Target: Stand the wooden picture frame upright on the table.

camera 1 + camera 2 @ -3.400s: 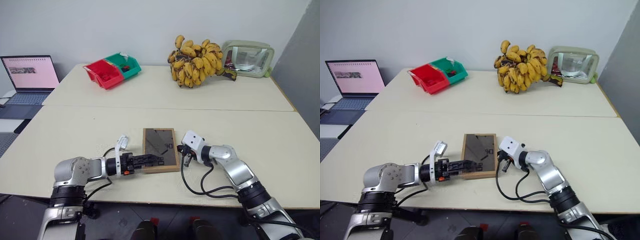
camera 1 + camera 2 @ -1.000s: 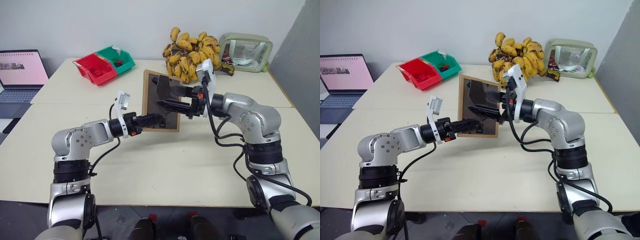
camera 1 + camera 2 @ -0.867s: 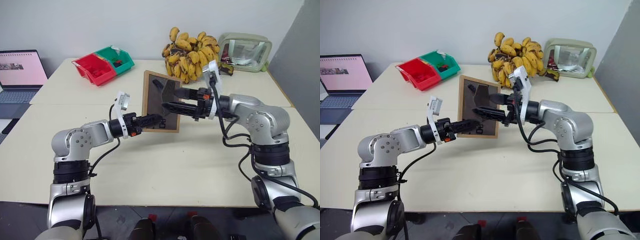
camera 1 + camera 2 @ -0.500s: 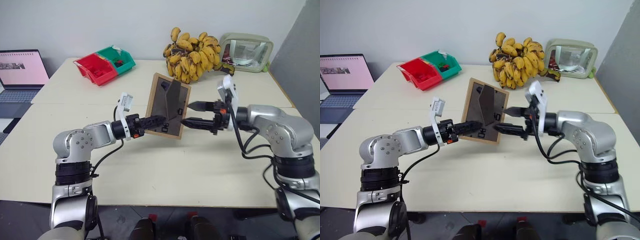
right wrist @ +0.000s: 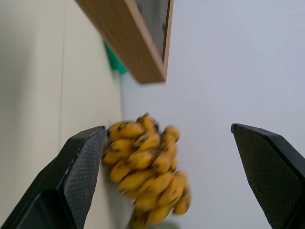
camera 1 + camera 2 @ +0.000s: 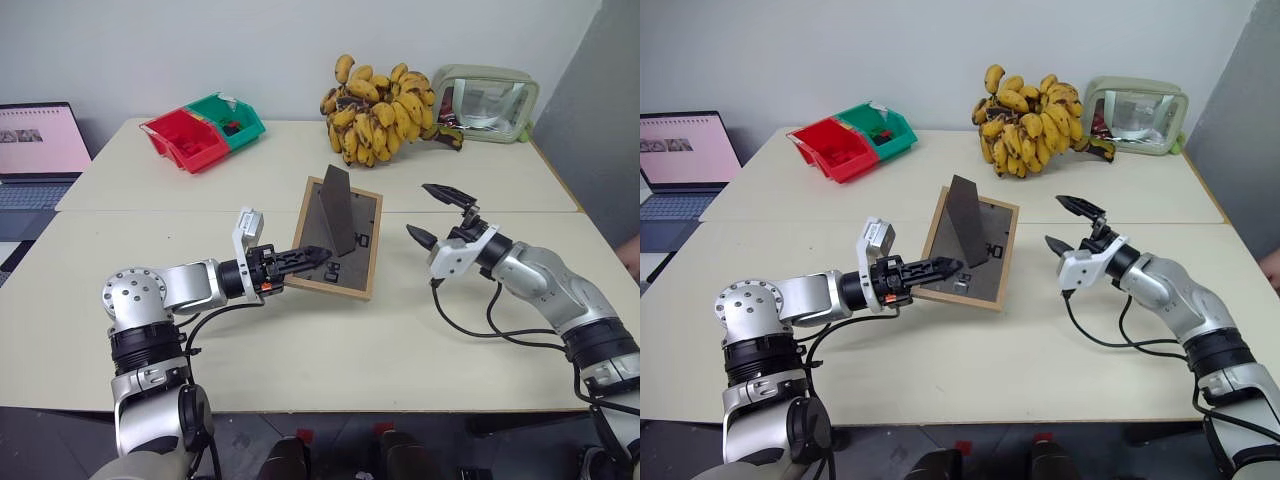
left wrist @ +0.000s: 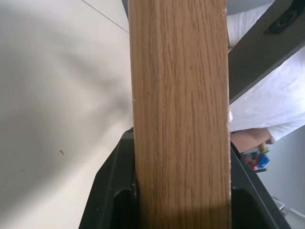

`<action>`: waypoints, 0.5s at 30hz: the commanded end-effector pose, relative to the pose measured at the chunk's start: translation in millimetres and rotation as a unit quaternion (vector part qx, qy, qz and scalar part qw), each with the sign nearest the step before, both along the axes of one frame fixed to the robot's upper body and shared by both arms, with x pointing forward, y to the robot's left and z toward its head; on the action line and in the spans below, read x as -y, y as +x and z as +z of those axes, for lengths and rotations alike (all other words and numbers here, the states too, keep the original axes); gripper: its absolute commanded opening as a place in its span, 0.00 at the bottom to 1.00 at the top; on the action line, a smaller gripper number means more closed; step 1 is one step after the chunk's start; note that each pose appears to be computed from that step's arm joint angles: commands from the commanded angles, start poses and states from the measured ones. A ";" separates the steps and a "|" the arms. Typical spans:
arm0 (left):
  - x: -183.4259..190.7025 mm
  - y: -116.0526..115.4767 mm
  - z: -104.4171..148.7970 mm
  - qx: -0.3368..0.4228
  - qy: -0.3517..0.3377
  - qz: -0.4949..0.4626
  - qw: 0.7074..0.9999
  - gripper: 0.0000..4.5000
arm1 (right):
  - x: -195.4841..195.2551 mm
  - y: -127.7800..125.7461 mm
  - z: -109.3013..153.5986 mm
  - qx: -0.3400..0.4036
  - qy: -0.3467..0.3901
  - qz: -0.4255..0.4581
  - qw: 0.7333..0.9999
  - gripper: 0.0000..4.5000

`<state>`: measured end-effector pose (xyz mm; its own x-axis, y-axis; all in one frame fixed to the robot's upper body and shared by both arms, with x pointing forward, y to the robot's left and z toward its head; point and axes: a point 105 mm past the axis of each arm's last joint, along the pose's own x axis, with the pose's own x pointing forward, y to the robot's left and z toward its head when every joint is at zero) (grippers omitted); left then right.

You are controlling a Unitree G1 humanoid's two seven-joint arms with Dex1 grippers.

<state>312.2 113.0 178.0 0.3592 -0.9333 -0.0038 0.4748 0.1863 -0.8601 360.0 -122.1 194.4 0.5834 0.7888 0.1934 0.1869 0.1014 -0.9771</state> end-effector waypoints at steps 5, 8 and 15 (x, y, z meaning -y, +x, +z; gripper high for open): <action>14.0 -21.9 15.4 0.022 -0.033 -0.052 0.998 0.29 | -27.3 -14.0 -8.2 0.038 -0.030 0.090 0.995 0.98; 16.1 -26.3 14.3 0.018 -0.031 -0.053 0.998 0.29 | -34.6 -16.9 -5.9 0.042 -0.028 0.113 0.992 0.98; 17.1 -32.7 16.1 0.002 -0.035 -0.043 0.998 0.29 | -43.5 -22.9 -2.5 0.032 -0.031 0.154 0.987 0.74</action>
